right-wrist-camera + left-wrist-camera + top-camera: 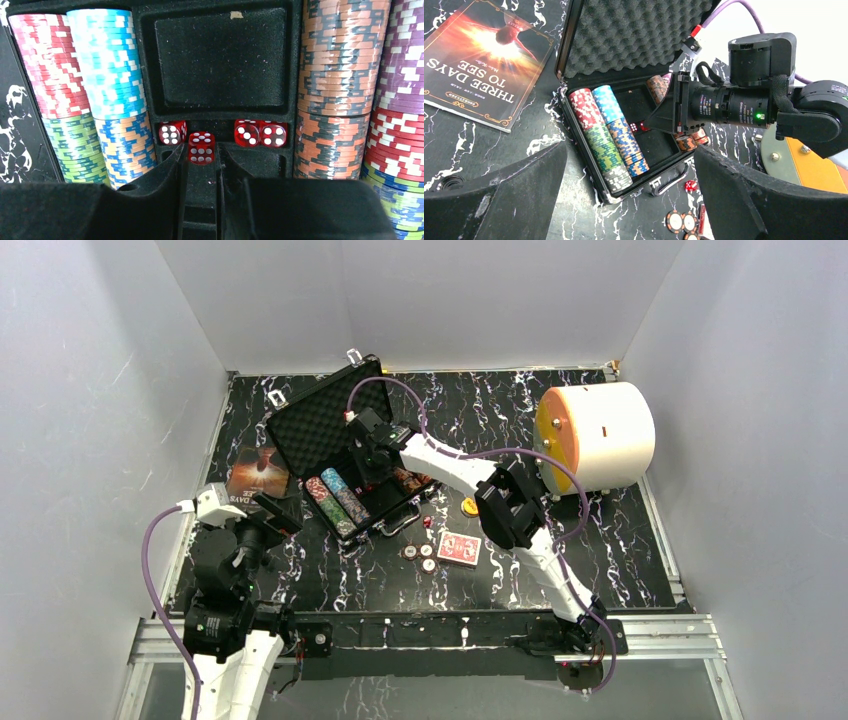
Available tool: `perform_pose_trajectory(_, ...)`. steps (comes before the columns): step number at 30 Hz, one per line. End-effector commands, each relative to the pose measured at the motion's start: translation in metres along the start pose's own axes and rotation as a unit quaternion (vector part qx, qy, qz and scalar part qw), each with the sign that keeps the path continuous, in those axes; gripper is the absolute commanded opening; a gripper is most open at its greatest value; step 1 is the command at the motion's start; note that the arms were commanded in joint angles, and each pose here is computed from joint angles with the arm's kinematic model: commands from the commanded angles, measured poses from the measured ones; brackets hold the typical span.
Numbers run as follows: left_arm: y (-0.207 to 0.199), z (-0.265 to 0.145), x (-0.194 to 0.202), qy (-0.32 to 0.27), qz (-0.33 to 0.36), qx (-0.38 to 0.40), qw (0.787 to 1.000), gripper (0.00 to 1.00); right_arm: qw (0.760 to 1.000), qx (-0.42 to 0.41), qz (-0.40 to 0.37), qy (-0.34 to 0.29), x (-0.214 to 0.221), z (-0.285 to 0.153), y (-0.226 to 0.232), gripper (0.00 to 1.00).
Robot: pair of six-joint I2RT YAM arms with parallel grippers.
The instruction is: Pack up texas hold em set
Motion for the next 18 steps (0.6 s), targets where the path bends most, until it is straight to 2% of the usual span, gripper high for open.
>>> perform_pose_trajectory(1,0.001,-0.001,-0.006,-0.014,0.004,-0.004,1.0,0.98,0.999,-0.007,-0.007,-0.033,-0.019,0.0,0.006,0.28)
perform_pose_trajectory(18,0.001,-0.001,-0.006,-0.016,0.002,-0.004,1.0,0.98,1.0,0.006,-0.016,-0.024,-0.011,0.016,0.002,0.3)
Point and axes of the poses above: each gripper's point midway between its finger pads, its own z axis out along the fingers, its own y axis along the line the jaws close on, x = y × z, the point moved 3 cm from there along -z, back along the fingers, and after that the axes turned 2 degrees about -z, right-handed, at the moved point
